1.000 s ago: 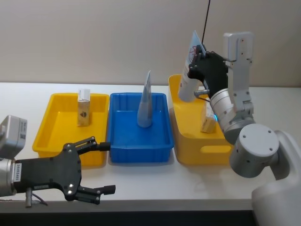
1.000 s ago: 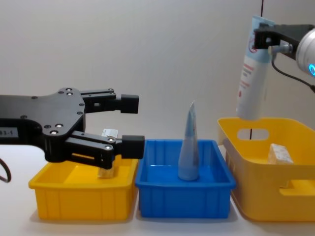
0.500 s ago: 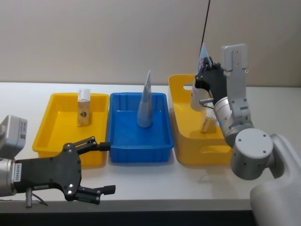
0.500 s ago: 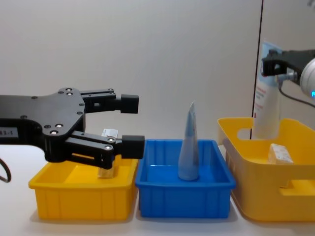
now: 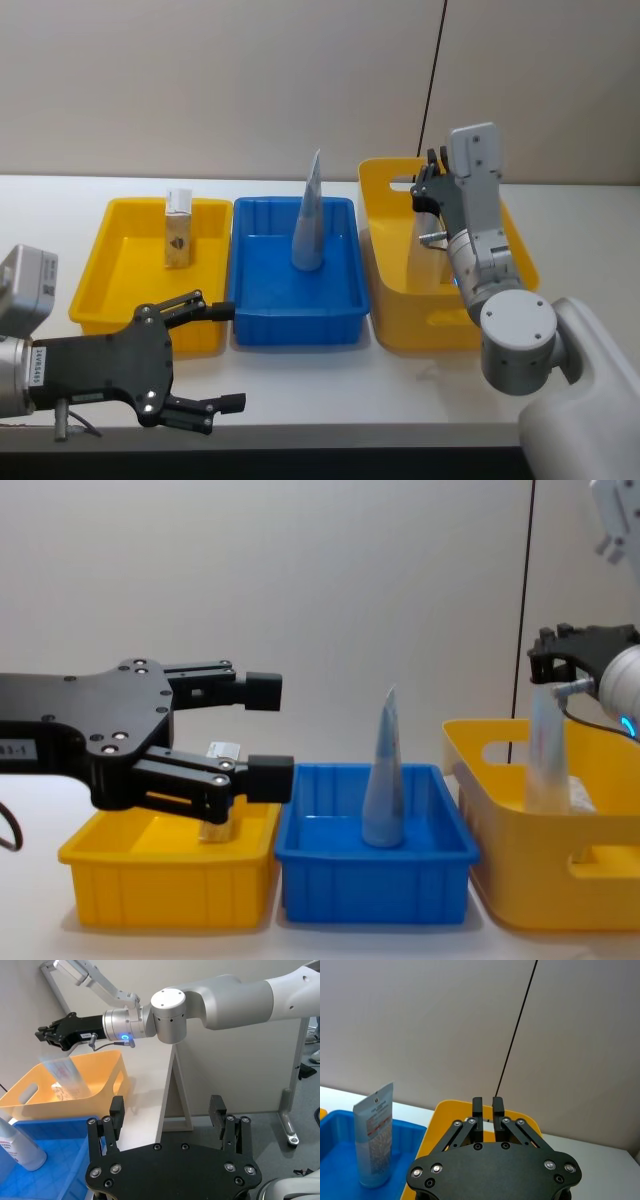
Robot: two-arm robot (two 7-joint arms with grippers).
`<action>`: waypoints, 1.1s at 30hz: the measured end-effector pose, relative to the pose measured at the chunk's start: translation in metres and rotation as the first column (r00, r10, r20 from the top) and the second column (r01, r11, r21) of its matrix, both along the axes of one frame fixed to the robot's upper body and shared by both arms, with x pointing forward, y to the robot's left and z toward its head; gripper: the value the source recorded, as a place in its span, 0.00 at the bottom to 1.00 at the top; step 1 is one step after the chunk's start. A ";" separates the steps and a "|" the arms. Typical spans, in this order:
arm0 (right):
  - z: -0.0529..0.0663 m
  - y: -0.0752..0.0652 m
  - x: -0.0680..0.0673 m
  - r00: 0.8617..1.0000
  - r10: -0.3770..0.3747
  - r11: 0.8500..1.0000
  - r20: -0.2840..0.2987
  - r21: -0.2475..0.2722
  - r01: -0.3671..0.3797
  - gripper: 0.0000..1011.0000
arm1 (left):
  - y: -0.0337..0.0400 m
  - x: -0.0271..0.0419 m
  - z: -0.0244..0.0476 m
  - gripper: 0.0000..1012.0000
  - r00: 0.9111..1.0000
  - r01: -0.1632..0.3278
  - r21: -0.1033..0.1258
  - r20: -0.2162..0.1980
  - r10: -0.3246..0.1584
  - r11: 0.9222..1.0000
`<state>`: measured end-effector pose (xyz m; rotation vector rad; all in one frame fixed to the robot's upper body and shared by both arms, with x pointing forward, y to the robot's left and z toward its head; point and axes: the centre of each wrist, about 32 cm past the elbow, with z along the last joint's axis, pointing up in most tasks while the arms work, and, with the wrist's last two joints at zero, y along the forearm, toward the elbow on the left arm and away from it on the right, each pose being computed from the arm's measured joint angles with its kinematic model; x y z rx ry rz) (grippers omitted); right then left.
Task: Bimanual collaborative sorting of washing and personal care products
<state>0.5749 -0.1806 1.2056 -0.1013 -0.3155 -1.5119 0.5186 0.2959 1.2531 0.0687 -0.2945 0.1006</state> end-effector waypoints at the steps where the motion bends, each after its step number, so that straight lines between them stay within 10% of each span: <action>1: -0.001 0.000 0.000 1.000 -0.002 1.000 -0.001 -0.002 0.002 0.10 | 0.0000 0.0000 0.0000 0.99 1.000 0.000 0.000 0.000 0.000 1.000; 19: -0.005 0.000 0.005 1.000 -0.026 1.000 0.013 0.002 0.026 0.63 | 0.0000 0.0000 0.0000 0.99 1.000 0.000 0.000 0.000 0.000 1.000; 33: 0.014 -0.005 -0.008 0.996 0.065 0.992 0.067 0.105 -0.072 0.99 | 0.0000 0.0000 0.0000 0.99 1.000 0.000 0.000 0.000 0.000 1.000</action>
